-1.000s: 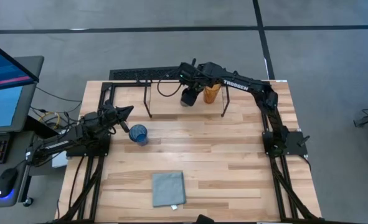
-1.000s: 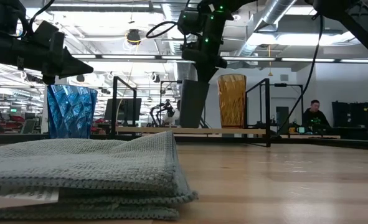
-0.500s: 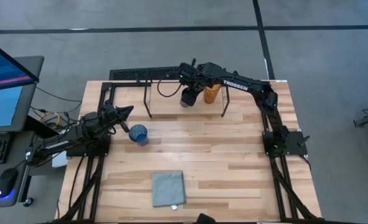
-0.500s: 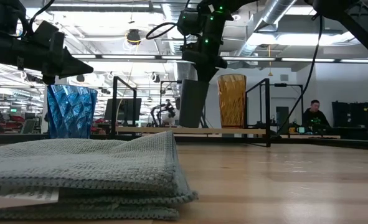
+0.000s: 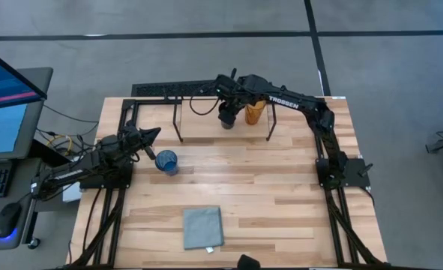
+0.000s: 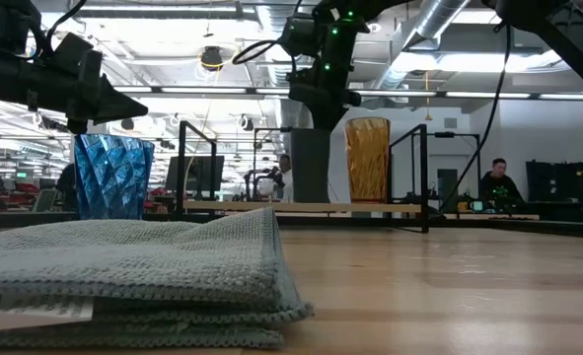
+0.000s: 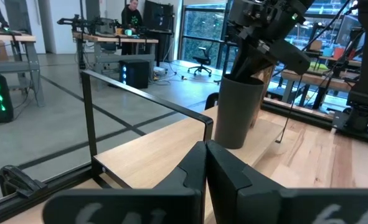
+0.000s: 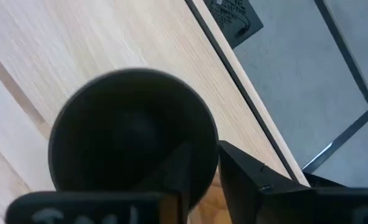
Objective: Stack small to large cups/mugs on shelf
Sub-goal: Put the black cup on the shelf
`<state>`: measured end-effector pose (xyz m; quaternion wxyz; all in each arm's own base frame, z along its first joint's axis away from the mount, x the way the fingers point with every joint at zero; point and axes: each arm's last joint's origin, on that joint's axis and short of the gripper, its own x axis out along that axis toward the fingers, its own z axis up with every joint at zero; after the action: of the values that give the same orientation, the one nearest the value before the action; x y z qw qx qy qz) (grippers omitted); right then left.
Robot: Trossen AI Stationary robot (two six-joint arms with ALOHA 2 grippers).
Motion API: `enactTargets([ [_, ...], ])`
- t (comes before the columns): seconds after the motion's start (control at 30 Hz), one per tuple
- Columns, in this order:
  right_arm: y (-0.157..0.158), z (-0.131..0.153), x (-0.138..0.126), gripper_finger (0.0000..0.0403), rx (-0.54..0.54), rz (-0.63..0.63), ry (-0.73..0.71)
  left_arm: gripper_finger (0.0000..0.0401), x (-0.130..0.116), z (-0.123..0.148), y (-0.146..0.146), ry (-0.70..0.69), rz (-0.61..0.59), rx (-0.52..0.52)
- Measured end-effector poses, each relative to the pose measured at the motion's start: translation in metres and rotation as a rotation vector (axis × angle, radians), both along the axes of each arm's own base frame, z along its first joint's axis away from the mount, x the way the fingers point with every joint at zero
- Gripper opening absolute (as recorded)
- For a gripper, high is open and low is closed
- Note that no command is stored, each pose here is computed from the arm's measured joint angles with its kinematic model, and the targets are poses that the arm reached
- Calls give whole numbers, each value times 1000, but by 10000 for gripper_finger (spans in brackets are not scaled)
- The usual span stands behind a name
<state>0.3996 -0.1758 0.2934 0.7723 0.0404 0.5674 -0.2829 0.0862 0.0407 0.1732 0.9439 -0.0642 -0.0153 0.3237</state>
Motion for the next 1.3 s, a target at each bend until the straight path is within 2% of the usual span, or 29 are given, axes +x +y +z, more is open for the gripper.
enactTargets([
  [0.2,-2,0,0,113,-2,-4,-5,0,0,0,0,0,0,0],
  [1.3,-22,6,3,113,-46,-30,-132,0,0,0,0,0,0,0],
])
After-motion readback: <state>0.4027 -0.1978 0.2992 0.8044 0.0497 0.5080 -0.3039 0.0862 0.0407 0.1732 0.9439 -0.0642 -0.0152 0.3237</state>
